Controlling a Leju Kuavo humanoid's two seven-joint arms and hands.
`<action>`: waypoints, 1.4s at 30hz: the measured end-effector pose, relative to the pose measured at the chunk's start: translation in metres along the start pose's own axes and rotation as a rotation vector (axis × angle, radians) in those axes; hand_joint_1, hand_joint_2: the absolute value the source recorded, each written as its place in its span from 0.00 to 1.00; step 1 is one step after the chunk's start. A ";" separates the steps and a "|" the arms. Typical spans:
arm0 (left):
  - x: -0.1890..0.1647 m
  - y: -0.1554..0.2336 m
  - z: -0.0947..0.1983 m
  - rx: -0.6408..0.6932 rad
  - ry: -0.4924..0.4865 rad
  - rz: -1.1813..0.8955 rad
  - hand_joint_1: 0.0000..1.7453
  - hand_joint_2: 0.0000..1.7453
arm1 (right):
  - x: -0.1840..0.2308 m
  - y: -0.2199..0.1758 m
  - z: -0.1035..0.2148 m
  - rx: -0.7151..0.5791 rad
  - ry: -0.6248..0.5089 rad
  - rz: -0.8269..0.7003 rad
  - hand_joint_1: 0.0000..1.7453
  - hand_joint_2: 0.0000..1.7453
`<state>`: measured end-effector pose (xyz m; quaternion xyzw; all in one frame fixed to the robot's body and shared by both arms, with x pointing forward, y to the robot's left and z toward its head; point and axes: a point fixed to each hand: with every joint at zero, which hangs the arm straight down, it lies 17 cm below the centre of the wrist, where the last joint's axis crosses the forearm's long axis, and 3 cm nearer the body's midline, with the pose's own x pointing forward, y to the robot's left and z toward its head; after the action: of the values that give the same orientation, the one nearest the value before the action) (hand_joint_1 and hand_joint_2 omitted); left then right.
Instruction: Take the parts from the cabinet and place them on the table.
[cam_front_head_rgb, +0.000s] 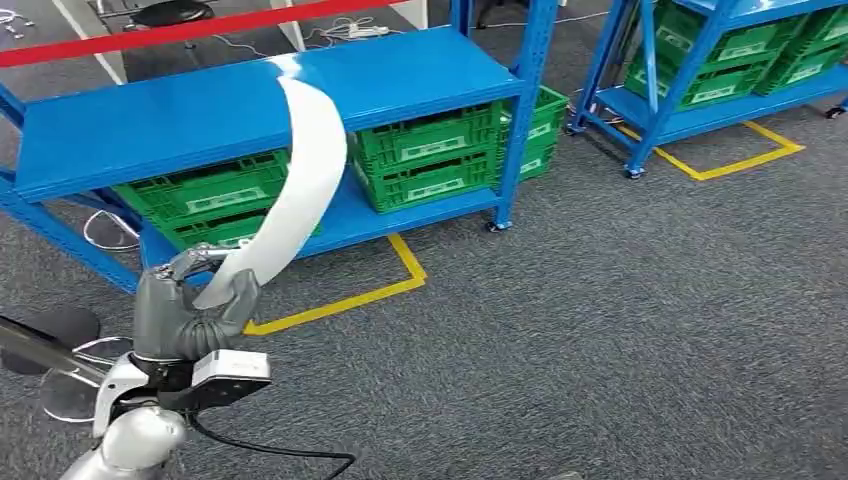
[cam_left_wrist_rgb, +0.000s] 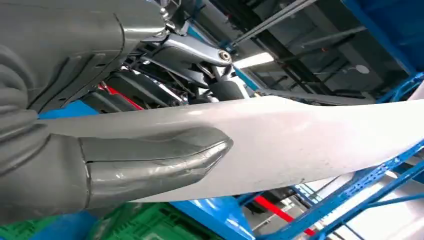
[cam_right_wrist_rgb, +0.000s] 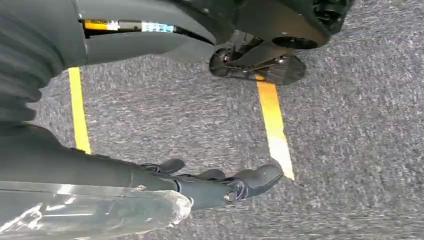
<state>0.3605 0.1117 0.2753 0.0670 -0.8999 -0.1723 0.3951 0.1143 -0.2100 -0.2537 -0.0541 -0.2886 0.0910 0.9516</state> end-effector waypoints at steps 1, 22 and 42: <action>0.000 0.000 0.000 0.000 0.000 0.000 1.00 1.00 | 0.000 0.000 0.000 0.000 0.000 0.000 0.00 1.00; 0.000 0.000 0.000 0.004 0.006 0.014 1.00 1.00 | -0.001 0.001 0.001 0.002 0.002 -0.005 0.00 1.00; 0.000 0.000 0.000 0.006 0.012 0.076 1.00 1.00 | -0.001 0.000 0.001 0.005 0.004 -0.007 0.00 1.00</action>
<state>0.3605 0.1116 0.2758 0.0352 -0.8999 -0.1540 0.4066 0.1126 -0.2099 -0.2538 -0.0508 -0.2867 0.0882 0.9526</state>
